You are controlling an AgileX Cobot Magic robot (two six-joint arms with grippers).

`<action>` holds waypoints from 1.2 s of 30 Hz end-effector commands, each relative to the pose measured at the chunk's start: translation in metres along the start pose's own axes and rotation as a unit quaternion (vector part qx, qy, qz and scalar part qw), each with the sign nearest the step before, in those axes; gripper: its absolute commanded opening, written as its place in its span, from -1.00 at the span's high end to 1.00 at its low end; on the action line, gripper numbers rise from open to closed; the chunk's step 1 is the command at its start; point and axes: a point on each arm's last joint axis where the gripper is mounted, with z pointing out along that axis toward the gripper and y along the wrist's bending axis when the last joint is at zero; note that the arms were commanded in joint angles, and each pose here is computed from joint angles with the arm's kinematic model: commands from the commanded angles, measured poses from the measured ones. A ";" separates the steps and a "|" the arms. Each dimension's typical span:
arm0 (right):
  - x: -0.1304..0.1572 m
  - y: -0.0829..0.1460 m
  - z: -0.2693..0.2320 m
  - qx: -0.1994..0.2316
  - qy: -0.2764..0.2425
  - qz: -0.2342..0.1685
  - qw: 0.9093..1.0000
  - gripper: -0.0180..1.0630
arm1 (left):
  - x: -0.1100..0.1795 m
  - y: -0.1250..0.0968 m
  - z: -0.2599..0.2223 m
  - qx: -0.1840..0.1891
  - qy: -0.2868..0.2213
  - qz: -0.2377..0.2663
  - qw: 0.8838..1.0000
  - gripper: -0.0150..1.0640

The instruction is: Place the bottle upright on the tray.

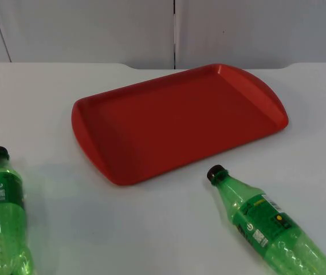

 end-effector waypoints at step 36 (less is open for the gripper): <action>0.000 0.000 0.000 0.001 -0.003 0.002 1.000 -0.91 | -0.079 0.007 0.138 -0.039 0.112 -0.116 0.986 -0.97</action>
